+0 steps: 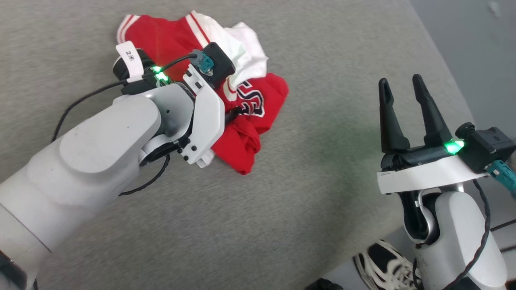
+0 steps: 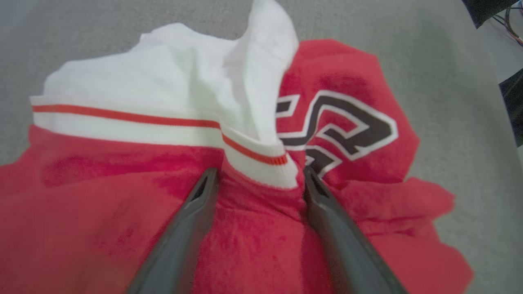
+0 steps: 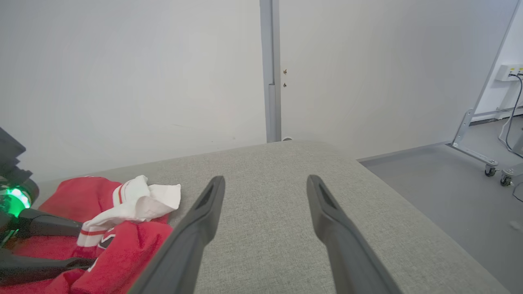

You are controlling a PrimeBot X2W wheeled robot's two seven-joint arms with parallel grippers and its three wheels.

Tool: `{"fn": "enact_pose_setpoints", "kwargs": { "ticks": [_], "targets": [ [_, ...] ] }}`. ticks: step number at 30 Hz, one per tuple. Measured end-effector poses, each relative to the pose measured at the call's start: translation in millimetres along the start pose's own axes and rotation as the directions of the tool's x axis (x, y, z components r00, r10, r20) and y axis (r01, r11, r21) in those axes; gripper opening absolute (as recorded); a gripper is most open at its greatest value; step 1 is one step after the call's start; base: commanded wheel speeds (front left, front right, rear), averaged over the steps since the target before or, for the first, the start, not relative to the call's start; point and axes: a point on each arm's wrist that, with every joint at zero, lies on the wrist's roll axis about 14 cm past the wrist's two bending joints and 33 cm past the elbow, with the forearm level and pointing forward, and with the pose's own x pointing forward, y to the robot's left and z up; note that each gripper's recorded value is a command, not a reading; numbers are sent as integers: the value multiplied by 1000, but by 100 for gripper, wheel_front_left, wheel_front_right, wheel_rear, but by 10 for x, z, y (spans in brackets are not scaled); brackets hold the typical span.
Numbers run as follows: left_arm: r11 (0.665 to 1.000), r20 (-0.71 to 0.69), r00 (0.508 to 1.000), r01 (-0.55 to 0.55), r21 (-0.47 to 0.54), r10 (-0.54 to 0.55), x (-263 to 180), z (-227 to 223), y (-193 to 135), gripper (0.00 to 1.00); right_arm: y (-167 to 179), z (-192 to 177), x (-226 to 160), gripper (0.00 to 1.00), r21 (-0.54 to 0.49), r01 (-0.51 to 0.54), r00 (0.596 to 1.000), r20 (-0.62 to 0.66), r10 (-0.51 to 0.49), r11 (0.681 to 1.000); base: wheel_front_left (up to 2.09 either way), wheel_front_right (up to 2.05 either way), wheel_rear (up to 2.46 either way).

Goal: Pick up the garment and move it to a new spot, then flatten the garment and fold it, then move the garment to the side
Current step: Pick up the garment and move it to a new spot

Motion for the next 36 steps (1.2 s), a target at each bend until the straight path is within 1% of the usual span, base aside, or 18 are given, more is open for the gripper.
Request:
{"fn": "enact_pose_setpoints", "kwargs": {
  "ticks": [4, 7, 9, 10, 13, 16, 19, 21, 22, 23, 25, 30, 32, 34, 36],
  "targets": [
    [999, 56, 998, -30, -19, 31, -197, 90, 37, 100, 124, -1, 52, 100, -16, -39, 999, 7, 39, 999, 0, 0, 0],
    [997, 150, 987, -47, -61, 56, -377, 254, 47, 100, 256, -15, 89, 100, -32, -80, 997, 8, 80, 996, 0, 0, 0],
    [994, 201, 975, -77, -74, 91, -526, 331, 94, 100, 363, -28, 114, 100, -39, -111, 994, 9, 111, 993, 0, 0, 0],
    [991, 233, 966, -91, -95, 111, -607, 366, 124, 100, 425, -31, 127, 100, -45, -129, 992, 10, 129, 991, 0, 0, 0],
    [973, 301, 932, -153, -171, 199, -869, 340, 261, 100, 565, -44, 152, 100, -58, -167, 986, 12, 168, 984, 0, 0, 0],
    [935, 337, 893, -201, -294, 298, -1119, 157, 343, 100, 714, -71, 175, 100, -74, -206, 978, 9, 208, 976, 0, 0, 0],
    [874, 343, 844, -261, -410, 413, -1392, -118, 406, 100, 840, -105, 182, 100, -89, -238, 971, 3, 239, 967, 0, 0, 0],
    [828, 310, 817, -317, -462, 486, -1580, -395, 418, 100, 930, -123, 183, 100, -92, -260, 965, 0, 261, 961, 0, 0, 0],
    [828, 310, 817, -317, -462, 486, -1580, -395, 418, 100, 930, -123, 183, 100, -92, -260, 965, 0, 261, 961, 0, 0, 0],
    [795, 283, 800, -350, -495, 529, -1691, -562, 431, 100, 988, -126, 181, 100, -94, -274, 961, 0, 275, 957, 0, 0, 0],
    [715, 241, 755, -394, -577, 610, -1921, -838, 431, 100, 1084, -141, 176, 100, -100, -297, 954, -3, 298, 950, 0, 0, 0],
    [566, 126, 670, -494, -661, 732, -2411, -1410, 255, 100, 1288, -162, 123, 100, -101, -354, 935, -9, 355, 930, 0, 0, 0],
    [498, 92, 620, -523, -691, 779, -2627, -1575, 180, 100, 1342, -156, 86, 100, -101, -372, 928, -11, 373, 923, 0, 0, 0],
    [448, 82, 568, -543, -710, 819, -2837, -1650, 118, 100, 1393, -170, 27, 100, -99, -391, 920, -21, 391, 915, 0, 0, 0],
    [383, 64, 506, -556, -738, 860, -3052, -1755, 30, 100, 1429, -181, -44, 100, -94, -405, 914, -30, 404, 910, 0, 0, 0]
  ]
}}
